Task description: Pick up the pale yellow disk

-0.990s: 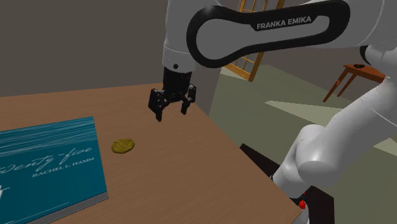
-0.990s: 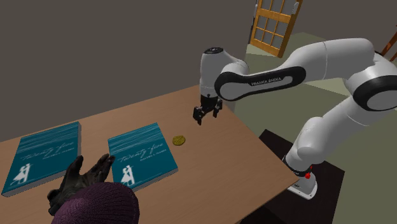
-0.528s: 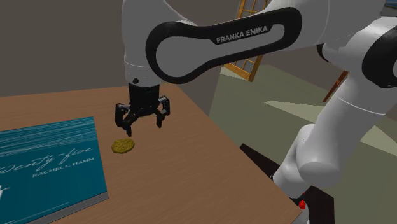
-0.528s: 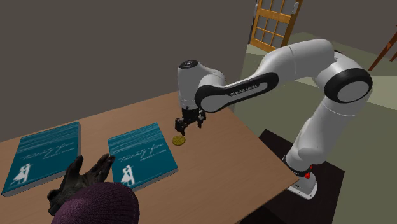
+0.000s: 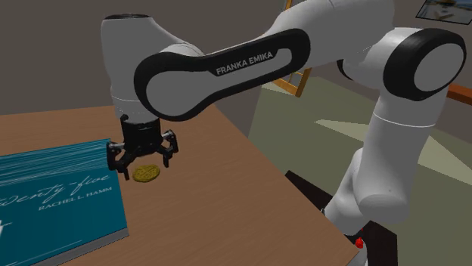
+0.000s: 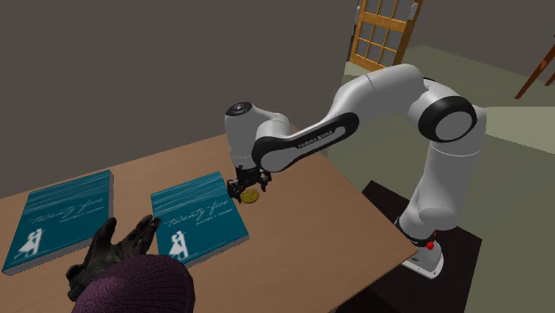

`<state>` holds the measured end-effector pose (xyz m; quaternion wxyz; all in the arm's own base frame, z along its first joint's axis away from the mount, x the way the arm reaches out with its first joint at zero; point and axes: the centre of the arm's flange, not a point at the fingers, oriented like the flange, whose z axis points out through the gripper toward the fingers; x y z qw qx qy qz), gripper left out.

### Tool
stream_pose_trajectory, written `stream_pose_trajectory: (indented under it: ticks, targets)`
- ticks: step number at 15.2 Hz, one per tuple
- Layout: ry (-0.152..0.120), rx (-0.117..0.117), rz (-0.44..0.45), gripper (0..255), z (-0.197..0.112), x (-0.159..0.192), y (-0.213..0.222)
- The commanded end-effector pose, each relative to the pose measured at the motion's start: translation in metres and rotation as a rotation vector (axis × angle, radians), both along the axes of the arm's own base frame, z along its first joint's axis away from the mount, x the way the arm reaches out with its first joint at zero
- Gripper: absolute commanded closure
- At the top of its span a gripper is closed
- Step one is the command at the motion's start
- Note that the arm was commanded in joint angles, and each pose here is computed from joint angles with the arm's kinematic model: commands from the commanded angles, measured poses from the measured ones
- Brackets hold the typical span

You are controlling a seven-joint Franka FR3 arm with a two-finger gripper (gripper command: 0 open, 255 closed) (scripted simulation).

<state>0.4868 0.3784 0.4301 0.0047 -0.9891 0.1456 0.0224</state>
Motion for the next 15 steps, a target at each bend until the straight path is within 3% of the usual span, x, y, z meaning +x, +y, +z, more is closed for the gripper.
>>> stream_pose_trajectory:
  ticks: [1,6,7,15]
  targets:
    - [0.000,0.000,-0.001,0,-0.011,0.000,0.000]
    - [0.000,0.000,-0.001,0,-0.024,0.000,0.000]
    - [0.000,0.000,-0.001,255,-0.024,0.001,-0.001]
    - [0.000,0.000,-0.001,255,-0.024,0.000,0.000]
